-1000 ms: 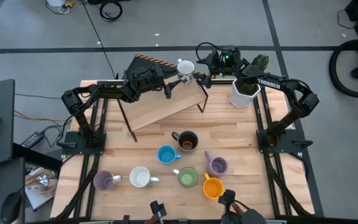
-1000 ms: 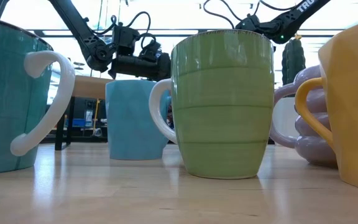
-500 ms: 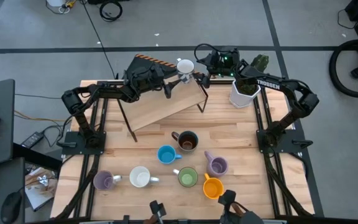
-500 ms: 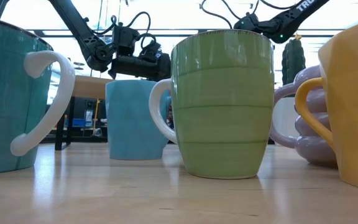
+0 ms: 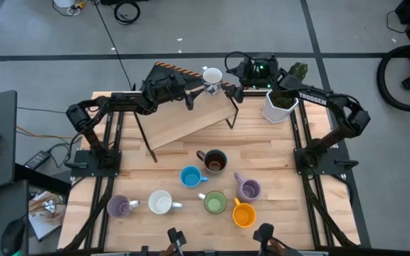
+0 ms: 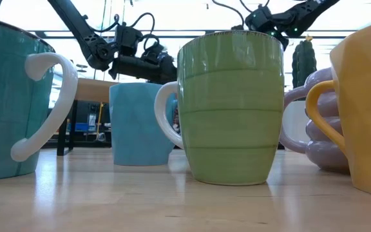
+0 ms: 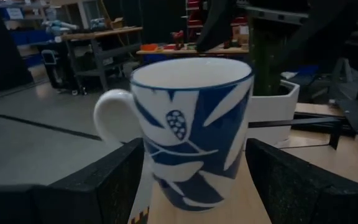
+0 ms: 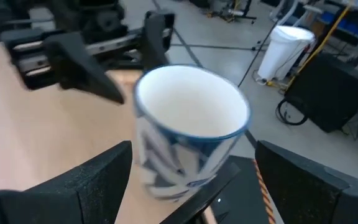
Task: Place coffee mugs
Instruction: Put the pattern white mug on the shelf, then put the light blue mug on the shelf
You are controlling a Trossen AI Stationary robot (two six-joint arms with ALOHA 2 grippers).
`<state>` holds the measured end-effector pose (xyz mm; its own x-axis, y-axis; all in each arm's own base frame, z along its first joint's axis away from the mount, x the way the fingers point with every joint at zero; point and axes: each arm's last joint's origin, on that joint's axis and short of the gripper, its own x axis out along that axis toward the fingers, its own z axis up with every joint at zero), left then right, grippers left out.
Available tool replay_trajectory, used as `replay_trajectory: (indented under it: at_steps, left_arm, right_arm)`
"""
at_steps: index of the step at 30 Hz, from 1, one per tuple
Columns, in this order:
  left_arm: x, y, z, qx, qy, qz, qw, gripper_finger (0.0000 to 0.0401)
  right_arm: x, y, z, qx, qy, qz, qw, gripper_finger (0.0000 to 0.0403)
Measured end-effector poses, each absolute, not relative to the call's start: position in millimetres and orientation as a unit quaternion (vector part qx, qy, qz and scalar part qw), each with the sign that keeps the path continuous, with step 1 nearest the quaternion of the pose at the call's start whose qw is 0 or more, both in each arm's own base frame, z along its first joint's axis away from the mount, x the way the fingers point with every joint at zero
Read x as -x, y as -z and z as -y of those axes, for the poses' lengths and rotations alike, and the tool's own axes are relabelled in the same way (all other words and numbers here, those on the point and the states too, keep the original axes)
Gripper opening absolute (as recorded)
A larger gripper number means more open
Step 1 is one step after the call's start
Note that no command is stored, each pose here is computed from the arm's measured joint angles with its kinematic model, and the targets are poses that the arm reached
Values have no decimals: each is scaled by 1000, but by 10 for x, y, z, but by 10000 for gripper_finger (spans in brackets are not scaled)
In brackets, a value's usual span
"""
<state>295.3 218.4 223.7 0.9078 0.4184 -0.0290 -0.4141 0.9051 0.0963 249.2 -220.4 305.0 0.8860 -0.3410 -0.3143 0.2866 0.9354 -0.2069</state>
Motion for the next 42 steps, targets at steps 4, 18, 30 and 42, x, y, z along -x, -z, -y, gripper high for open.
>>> replay_trajectory:
  at_steps: [4,18,30,42]
  left_arm:
    - [-2964,-2235,-2170,-51,-210,-27,976,288]
    - [-2787,-2522,-1891,-78,-206,-60,974,288]
    - [-2592,-2455,-1181,-77,-208,-54,974,270]
    - [-2364,-2346,-508,-42,-142,-58,987,263]
  right_arm:
    - [-2463,-3065,2164,76,159,-187,966,347]
    - [-2458,-3210,1664,110,192,-259,940,347]
    - [-2433,-3401,991,97,184,-268,941,347]
    - [-2612,-3372,304,124,141,-270,944,347]
